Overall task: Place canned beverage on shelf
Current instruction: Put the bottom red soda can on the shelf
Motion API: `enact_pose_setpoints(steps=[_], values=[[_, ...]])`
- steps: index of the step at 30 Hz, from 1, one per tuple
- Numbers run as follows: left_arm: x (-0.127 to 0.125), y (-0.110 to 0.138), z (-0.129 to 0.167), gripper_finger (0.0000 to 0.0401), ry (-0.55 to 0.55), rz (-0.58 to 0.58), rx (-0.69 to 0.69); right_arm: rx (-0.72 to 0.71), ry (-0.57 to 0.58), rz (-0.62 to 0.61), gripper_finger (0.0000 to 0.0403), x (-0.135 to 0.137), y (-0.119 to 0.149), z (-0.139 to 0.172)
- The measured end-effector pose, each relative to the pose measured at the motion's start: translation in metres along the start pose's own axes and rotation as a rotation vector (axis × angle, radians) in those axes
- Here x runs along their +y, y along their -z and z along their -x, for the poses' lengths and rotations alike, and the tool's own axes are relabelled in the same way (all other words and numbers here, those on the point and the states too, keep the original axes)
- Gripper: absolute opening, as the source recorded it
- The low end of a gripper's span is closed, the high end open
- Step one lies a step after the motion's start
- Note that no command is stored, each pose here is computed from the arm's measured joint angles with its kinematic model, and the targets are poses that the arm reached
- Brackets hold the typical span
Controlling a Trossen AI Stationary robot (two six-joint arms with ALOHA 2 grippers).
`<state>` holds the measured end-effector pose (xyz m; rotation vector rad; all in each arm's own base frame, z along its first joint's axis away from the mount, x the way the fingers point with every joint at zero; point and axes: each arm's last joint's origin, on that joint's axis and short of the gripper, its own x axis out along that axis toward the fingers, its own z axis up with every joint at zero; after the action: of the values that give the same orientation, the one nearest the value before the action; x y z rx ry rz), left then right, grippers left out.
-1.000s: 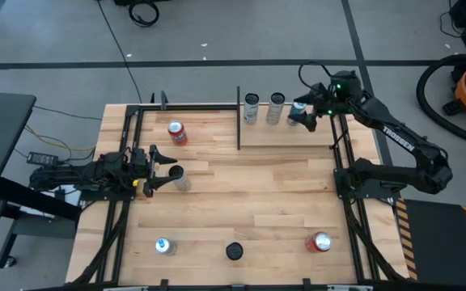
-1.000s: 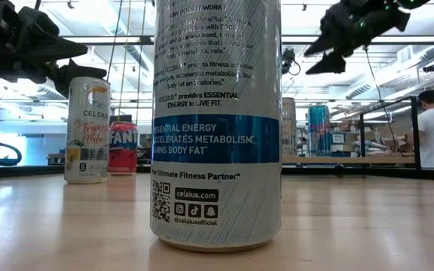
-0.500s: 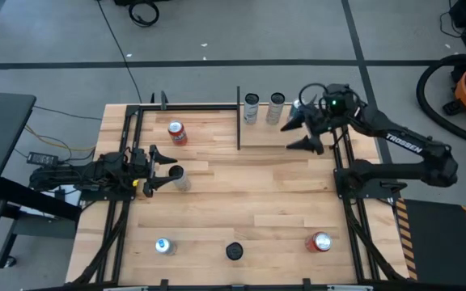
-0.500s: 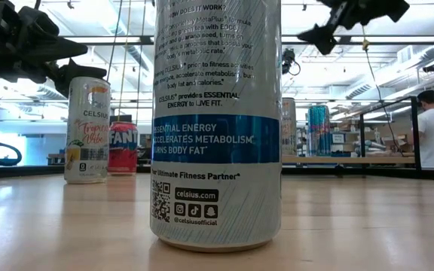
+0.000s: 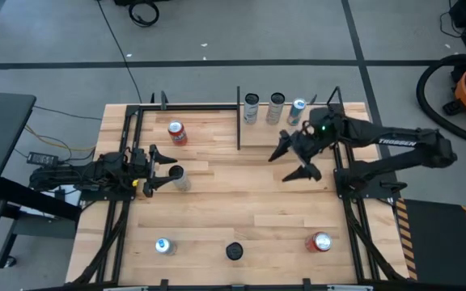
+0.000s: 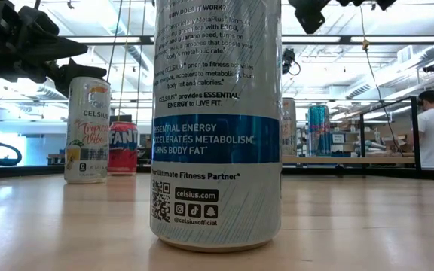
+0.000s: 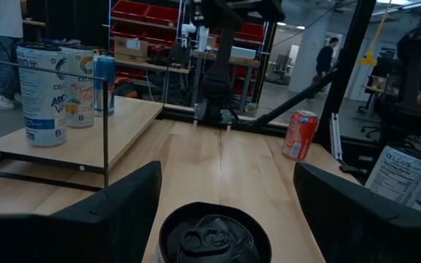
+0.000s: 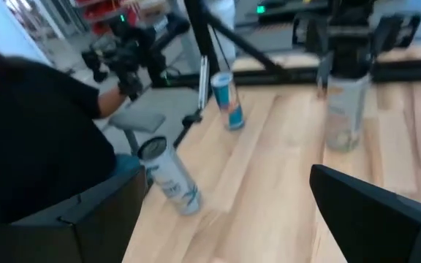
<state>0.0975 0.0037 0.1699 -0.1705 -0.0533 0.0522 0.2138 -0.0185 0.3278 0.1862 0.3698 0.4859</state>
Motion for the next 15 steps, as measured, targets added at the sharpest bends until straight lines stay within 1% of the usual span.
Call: enact_pose_setpoints(steps=[3,7,15], values=[[0.0,0.0,0.0,0.0314,0.0,0.0,0.0,0.059,0.039,-0.045,0.0394,0.009,0.006,-0.01],[0.0,0.0,0.0,0.0314,0.0,0.0,0.0,0.156,0.094,-0.178,0.0394,0.024,0.016,-0.017],[0.0,0.0,0.0,0.0314,0.0,-0.003,0.001,0.274,0.115,-0.427,0.0394,0.057,0.03,-0.025]])
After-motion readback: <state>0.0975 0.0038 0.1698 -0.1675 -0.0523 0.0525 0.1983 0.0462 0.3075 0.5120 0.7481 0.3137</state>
